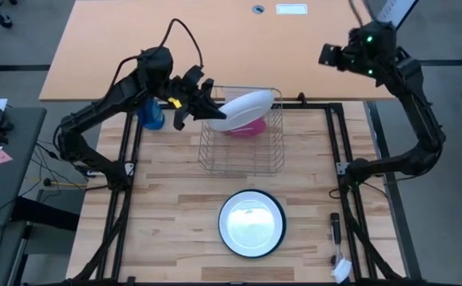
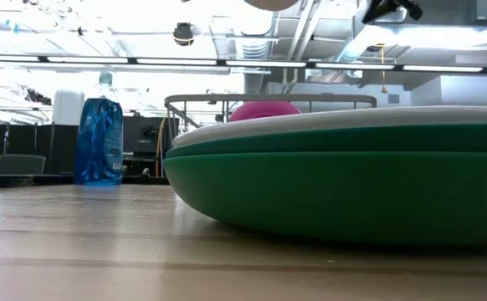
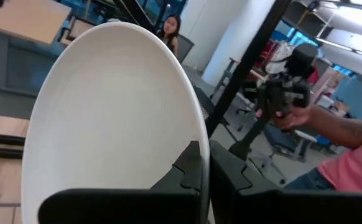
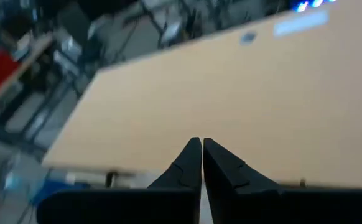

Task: Sort dishes
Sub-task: Put the white plate in the dish rack

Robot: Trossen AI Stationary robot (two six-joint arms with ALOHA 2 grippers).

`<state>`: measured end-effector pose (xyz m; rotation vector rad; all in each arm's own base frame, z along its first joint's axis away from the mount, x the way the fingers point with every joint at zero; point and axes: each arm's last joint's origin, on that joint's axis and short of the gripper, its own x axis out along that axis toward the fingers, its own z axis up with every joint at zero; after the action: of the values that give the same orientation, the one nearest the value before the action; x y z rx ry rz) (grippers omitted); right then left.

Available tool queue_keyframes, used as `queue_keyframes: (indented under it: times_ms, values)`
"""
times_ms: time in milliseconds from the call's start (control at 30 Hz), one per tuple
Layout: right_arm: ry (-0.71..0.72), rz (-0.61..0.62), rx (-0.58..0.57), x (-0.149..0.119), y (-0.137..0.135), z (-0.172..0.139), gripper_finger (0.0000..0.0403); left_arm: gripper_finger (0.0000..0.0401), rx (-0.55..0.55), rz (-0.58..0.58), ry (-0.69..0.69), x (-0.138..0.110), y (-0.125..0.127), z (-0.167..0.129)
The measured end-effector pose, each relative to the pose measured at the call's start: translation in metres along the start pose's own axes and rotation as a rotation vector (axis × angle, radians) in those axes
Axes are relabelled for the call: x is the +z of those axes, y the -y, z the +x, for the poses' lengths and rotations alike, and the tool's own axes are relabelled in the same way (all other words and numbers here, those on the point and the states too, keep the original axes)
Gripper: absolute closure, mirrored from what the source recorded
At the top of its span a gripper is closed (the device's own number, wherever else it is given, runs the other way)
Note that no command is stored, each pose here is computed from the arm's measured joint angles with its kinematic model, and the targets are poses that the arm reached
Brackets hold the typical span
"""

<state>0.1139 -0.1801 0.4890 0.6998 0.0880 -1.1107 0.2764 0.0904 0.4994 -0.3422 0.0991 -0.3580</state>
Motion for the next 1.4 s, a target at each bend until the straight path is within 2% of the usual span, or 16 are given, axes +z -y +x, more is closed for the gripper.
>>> queue_keyframes:
  times_ms: [267, 533, 800, 967, 1400]
  values:
    - [-0.245, -0.065, 0.015, -0.035, -0.017, -0.008, 0.0393, 0.0401, -0.116, -0.067, -0.051, 0.0, -0.003, -0.007]
    - [-0.356, -0.239, 0.29, -0.064, -0.054, -0.037, 0.0393, 0.0401, -0.075, -0.132, -0.164, -0.016, -0.008, -0.008]
    - [-0.588, -0.369, 0.484, -0.094, -0.075, -0.046, 0.0393, 0.0401, -0.054, -0.231, -0.275, -0.031, -0.007, -0.009]
    - [-0.66, -0.397, 0.517, -0.106, -0.085, -0.046, 0.0393, 0.0401, -0.052, -0.223, -0.314, -0.036, -0.006, -0.01]
    - [-0.721, -0.418, 0.576, -0.12, -0.094, -0.06, 0.0393, 0.0401, -0.085, -0.144, -0.318, -0.038, -0.011, -0.007]
